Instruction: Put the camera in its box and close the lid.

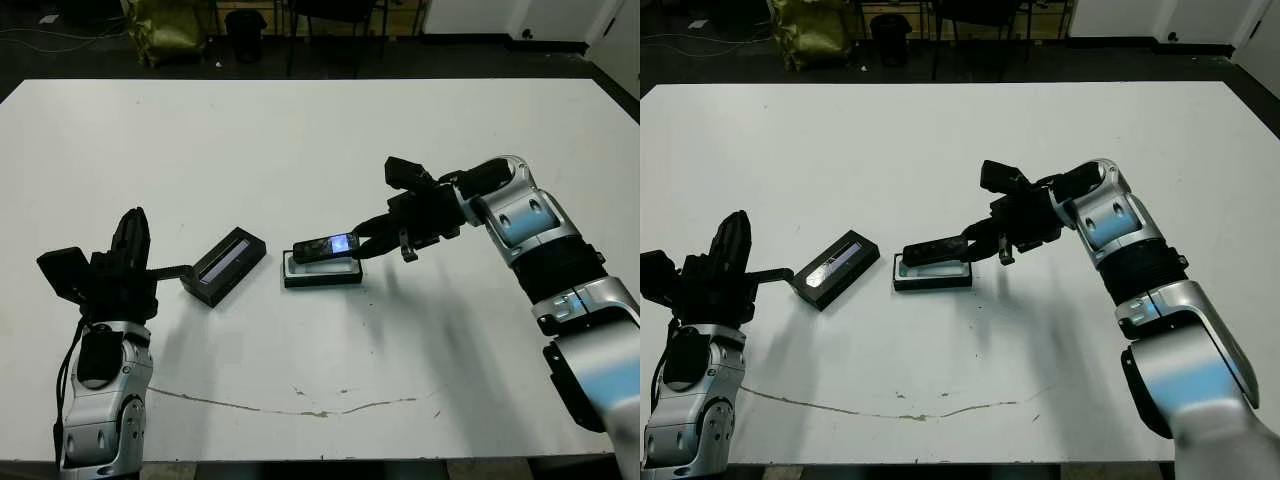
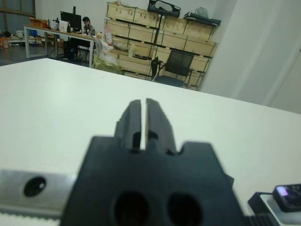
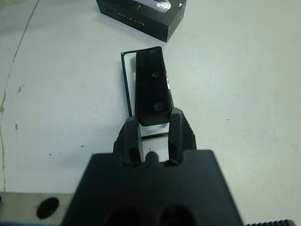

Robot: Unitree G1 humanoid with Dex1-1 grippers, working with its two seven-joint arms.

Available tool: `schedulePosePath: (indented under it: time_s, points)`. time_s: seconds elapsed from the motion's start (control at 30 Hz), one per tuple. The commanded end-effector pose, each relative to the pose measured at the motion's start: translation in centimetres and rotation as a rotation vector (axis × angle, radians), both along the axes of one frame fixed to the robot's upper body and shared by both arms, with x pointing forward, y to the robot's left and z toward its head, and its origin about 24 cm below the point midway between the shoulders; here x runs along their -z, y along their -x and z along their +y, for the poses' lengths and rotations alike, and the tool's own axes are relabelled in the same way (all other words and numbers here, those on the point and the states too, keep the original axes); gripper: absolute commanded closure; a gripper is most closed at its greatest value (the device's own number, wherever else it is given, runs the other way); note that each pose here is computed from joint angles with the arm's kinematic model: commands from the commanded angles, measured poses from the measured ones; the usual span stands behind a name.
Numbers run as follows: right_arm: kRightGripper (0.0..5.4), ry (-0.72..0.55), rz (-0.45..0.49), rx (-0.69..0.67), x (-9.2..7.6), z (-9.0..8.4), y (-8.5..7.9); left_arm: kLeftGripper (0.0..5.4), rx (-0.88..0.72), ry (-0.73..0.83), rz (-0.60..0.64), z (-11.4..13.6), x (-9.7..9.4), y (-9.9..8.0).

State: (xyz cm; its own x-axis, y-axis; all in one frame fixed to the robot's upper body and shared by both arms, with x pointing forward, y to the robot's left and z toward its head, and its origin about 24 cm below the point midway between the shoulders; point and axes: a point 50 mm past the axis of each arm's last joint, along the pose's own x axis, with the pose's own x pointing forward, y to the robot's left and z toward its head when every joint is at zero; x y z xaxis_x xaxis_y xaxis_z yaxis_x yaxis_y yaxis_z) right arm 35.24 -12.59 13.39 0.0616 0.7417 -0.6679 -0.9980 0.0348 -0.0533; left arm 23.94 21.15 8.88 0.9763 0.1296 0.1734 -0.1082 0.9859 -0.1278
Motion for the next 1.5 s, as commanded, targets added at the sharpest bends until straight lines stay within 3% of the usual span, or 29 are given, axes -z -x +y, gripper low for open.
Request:
schedulePosePath:
  time_s: [0.03, 1.5]
  points:
    - [5.33, 0.016, -0.016, -0.022, -0.2, 0.4, 0.0, 5.40, -0.010, 0.007, 0.034, 0.1, 0.7, 0.2]
    - [5.33, 0.057, 0.032, -0.046, 1.2, 0.8, 0.0, 5.40, -0.005, 0.005, 0.044, 0.0, 0.9, 0.3]
